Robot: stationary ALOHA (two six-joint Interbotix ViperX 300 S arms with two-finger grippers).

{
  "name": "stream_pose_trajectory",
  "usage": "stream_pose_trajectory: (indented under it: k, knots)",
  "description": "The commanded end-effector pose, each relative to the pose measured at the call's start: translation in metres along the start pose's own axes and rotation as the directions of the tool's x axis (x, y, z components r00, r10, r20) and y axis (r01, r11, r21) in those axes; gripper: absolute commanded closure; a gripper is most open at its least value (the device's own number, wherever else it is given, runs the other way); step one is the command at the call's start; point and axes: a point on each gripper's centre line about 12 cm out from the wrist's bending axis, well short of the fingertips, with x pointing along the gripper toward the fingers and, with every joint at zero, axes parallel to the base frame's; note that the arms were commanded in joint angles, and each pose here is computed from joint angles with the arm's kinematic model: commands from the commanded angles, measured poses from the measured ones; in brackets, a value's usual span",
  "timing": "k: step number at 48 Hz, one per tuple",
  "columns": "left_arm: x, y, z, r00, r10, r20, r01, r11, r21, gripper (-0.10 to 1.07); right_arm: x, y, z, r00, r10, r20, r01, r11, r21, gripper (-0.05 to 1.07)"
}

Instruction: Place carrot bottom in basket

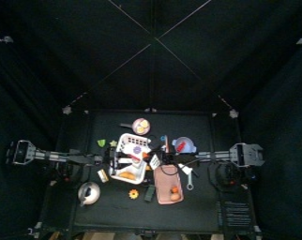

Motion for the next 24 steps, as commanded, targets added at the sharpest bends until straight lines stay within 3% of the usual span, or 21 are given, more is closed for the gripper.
stream_pose_trajectory:
  k: [1, 10, 15, 24]
  knots:
    - [0.000, 0.000, 0.005, 1.000, 0.000, 0.020, 0.000, 1.000, -0.001, 0.20, 0.006, -0.004, 0.025, 0.999, 0.003, 0.052, -0.004, 1.000, 0.024, 0.29]
    - [0.000, -0.001, 0.004, 1.000, -0.002, 0.015, 0.002, 1.000, 0.000, 0.20, 0.034, -0.021, 0.031, 0.996, -0.089, 0.023, 0.088, 0.995, 0.043, 0.28]
    - [0.000, 0.000, 0.004, 1.000, 0.000, 0.015, 0.000, 1.000, 0.000, 0.20, 0.040, -0.029, 0.030, 0.987, -0.162, -0.005, 0.162, 0.986, 0.031, 0.27]
    - [0.000, 0.000, 0.004, 1.000, 0.000, 0.015, 0.000, 1.000, 0.000, 0.20, 0.041, -0.030, 0.031, 0.978, -0.207, -0.016, 0.207, 0.978, 0.010, 0.24]
